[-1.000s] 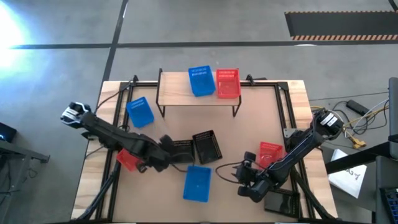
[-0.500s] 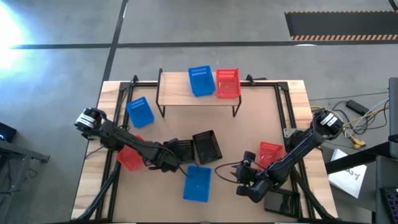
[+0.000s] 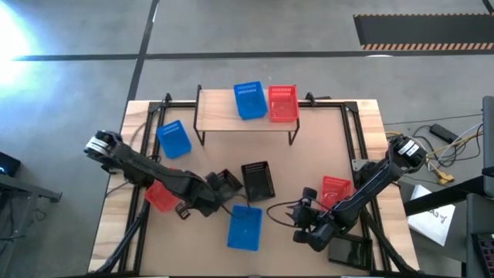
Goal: Stack baskets on shelf by color
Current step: Put the left black bin on the shelf
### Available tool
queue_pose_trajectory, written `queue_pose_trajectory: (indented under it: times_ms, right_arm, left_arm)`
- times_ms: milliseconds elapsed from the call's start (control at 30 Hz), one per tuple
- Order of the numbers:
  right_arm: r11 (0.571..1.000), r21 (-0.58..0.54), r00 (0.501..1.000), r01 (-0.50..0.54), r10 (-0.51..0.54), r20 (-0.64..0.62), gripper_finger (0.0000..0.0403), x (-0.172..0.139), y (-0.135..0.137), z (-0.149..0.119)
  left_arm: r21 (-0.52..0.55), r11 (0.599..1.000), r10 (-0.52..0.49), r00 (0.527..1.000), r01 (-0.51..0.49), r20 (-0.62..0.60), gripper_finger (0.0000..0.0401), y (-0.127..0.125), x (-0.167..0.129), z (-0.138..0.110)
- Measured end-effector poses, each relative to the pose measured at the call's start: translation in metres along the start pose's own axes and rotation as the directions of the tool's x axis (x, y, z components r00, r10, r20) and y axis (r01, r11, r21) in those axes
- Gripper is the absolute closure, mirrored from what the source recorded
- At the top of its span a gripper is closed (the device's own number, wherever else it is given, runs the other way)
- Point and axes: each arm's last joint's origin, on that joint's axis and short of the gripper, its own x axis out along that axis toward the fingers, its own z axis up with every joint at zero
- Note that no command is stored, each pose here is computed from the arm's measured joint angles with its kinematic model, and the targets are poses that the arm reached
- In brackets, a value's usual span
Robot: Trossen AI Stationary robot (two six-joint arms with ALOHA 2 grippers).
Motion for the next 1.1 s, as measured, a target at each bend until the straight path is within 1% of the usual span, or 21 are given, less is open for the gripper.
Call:
queue_pose_trajectory:
  times_ms: [133, 200, 233, 267, 300, 367, 433, 500, 533, 567, 600, 667, 767, 900, 967, 1100]
  right_arm:
    - [1.0, -0.009, 1.0, -0.009, 0.009, 0.01, 0.0319, -0.002, 0.002, 0.005]
    - [1.0, -0.025, 1.0, -0.011, 0.011, 0.014, 0.0319, -0.003, 0.003, 0.007]
    - [0.999, -0.033, 1.0, -0.01, 0.01, 0.017, 0.0318, -0.003, 0.003, 0.008]
    - [0.999, -0.044, 1.0, -0.007, 0.008, 0.021, 0.0317, -0.003, 0.003, 0.01]
    - [0.999, -0.049, 1.0, -0.002, 0.003, 0.028, 0.0317, -0.003, 0.003, 0.011]
    - [0.998, -0.063, 0.999, 0.015, -0.012, 0.047, 0.0317, -0.004, 0.003, 0.015]
    - [0.996, -0.086, 0.998, 0.03, -0.024, 0.062, 0.032, -0.004, 0.003, 0.019]
    - [0.994, -0.106, 0.997, 0.031, -0.023, 0.073, 0.0324, -0.005, 0.003, 0.026]
    - [0.994, -0.107, 0.997, 0.031, -0.022, 0.078, 0.0326, -0.006, 0.003, 0.03]
    - [0.993, -0.116, 0.996, 0.031, -0.021, 0.083, 0.0328, -0.006, 0.003, 0.034]
    - [0.993, -0.117, 0.996, 0.03, -0.02, 0.088, 0.033, -0.007, 0.003, 0.037]
    - [0.992, -0.121, 0.995, 0.028, -0.016, 0.1, 0.0333, -0.008, 0.004, 0.044]
    - [0.991, -0.129, 0.994, 0.024, -0.009, 0.111, 0.0335, -0.011, 0.005, 0.051]
    - [0.99, -0.141, 0.993, 0.021, -0.005, 0.115, 0.0332, -0.012, 0.006, 0.053]
    - [0.99, -0.142, 0.994, 0.022, -0.006, 0.113, 0.033, -0.012, 0.006, 0.052]
    - [0.989, -0.147, 0.994, 0.027, -0.011, 0.106, 0.0333, -0.009, 0.006, 0.049]
  left_arm:
    - [-0.163, 0.986, 0.064, 0.99, -0.044, 0.122, 0.0401, 0.002, -0.048, -0.007]
    - [-0.258, 0.963, 0.134, 0.972, -0.083, 0.191, 0.0401, 0.006, -0.075, -0.013]
    - [-0.315, 0.943, 0.182, 0.959, -0.107, 0.218, 0.0401, 0.008, -0.088, -0.016]
    - [-0.381, 0.915, 0.238, 0.942, -0.135, 0.238, 0.0401, 0.013, -0.102, -0.02]
    - [-0.45, 0.878, 0.298, 0.922, -0.163, 0.246, 0.0401, 0.018, -0.116, -0.025]
    - [-0.58, 0.79, 0.409, 0.875, -0.199, 0.257, 0.0401, 0.033, -0.141, -0.035]
    - [-0.68, 0.706, 0.477, 0.843, -0.197, 0.25, 0.0401, 0.051, -0.159, -0.046]
    - [-0.758, 0.621, 0.529, 0.821, -0.2, 0.216, 0.0401, 0.071, -0.171, -0.058]
    - [-0.783, 0.584, 0.547, 0.816, -0.214, 0.185, 0.0401, 0.083, -0.174, -0.066]
    - [-0.794, 0.564, 0.548, 0.822, -0.227, 0.154, 0.0401, 0.093, -0.175, -0.073]
    - [-0.799, 0.553, 0.535, 0.836, -0.236, 0.123, 0.0401, 0.104, -0.173, -0.081]
    - [-0.817, 0.531, 0.487, 0.87, -0.224, 0.078, 0.0401, 0.125, -0.165, -0.096]
    - [-0.835, 0.506, 0.39, 0.921, -0.217, -0.003, 0.0401, 0.151, -0.146, -0.118]
    - [-0.837, 0.497, 0.282, 0.955, -0.23, -0.095, 0.0401, 0.172, -0.123, -0.136]
    - [-0.83, 0.507, 0.253, 0.961, -0.232, -0.114, 0.0401, 0.179, -0.115, -0.14]
    - [-0.781, 0.578, 0.23, 0.965, -0.238, -0.124, 0.0401, 0.185, -0.106, -0.139]
